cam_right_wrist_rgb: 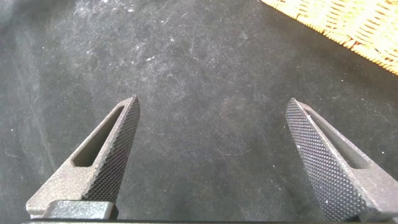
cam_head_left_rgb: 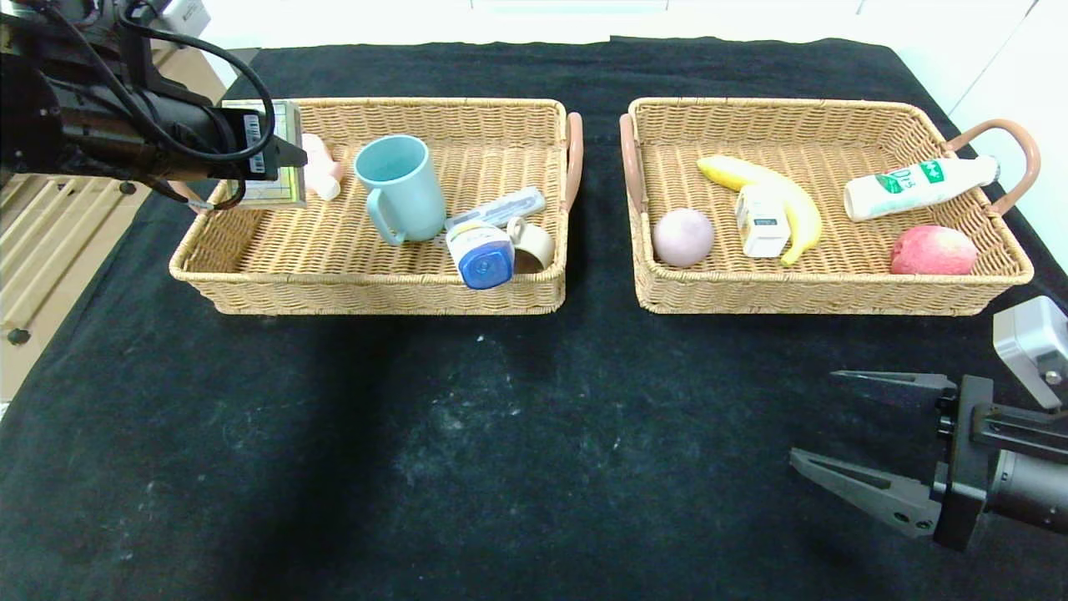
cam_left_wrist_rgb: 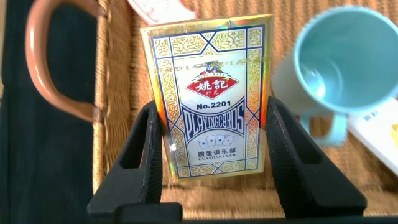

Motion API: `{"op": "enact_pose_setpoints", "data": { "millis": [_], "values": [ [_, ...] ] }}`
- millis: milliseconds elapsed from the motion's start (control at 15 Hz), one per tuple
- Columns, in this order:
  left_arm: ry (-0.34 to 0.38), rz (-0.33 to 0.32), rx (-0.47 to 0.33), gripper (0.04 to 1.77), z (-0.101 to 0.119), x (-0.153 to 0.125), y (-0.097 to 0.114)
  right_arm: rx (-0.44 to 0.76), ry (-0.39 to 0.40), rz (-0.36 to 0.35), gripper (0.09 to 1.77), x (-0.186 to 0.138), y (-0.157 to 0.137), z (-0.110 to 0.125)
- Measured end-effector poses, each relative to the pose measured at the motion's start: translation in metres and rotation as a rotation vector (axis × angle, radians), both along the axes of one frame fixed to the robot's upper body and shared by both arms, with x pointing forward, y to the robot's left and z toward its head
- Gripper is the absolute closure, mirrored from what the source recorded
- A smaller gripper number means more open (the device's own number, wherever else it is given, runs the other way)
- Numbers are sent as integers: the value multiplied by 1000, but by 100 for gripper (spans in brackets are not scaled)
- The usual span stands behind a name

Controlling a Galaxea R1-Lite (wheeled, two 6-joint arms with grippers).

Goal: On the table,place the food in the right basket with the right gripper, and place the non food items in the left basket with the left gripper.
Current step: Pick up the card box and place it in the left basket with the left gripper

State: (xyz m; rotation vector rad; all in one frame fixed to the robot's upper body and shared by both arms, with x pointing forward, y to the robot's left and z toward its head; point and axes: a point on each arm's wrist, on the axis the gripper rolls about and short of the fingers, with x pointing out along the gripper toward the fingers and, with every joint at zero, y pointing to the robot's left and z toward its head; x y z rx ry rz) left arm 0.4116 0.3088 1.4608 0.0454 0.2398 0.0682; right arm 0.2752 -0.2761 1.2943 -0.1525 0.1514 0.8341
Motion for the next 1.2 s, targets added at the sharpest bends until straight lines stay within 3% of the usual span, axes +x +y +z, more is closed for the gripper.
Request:
{"op": "enact_pose_setpoints", "data": {
  "millis": [200,467,800,1200],
  "values": [
    [-33,13,-2,80,-2,16,1,0,1,0,15,0,0,0],
    [-16,19,-2,80,-12,30,2,1,-4,-1,15,0,0,0],
    [-11,20,-3,47,-16,38,2,1,-4,-3,15,0,0,0],
    [-5,13,-1,27,-17,38,-1,3,-13,-3,15,0,-1,1]
  ]
}}
